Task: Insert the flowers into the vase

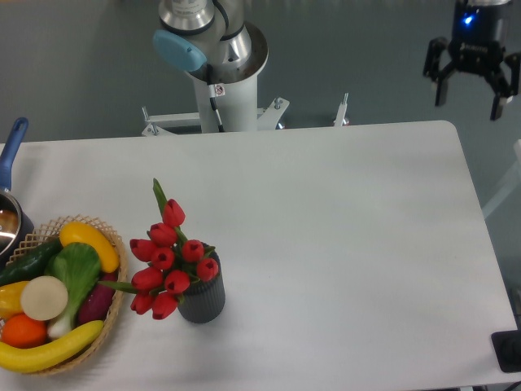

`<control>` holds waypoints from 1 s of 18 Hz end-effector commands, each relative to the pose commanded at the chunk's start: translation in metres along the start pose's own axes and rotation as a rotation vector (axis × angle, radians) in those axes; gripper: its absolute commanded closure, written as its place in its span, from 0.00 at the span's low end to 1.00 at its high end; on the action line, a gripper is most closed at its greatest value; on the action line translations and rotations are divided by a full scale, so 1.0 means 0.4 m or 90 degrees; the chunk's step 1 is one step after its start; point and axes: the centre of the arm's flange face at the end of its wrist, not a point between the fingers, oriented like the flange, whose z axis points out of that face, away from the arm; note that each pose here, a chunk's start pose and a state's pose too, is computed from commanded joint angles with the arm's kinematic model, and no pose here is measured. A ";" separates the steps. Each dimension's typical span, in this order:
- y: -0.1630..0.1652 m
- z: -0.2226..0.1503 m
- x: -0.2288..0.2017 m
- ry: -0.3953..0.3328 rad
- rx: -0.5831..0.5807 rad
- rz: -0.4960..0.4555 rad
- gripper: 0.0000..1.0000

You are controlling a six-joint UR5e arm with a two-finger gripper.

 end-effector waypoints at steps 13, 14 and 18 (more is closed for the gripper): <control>0.004 -0.006 0.000 0.004 -0.002 -0.006 0.00; -0.002 -0.006 0.001 0.003 -0.002 -0.006 0.00; -0.019 -0.008 -0.002 0.001 -0.001 0.000 0.00</control>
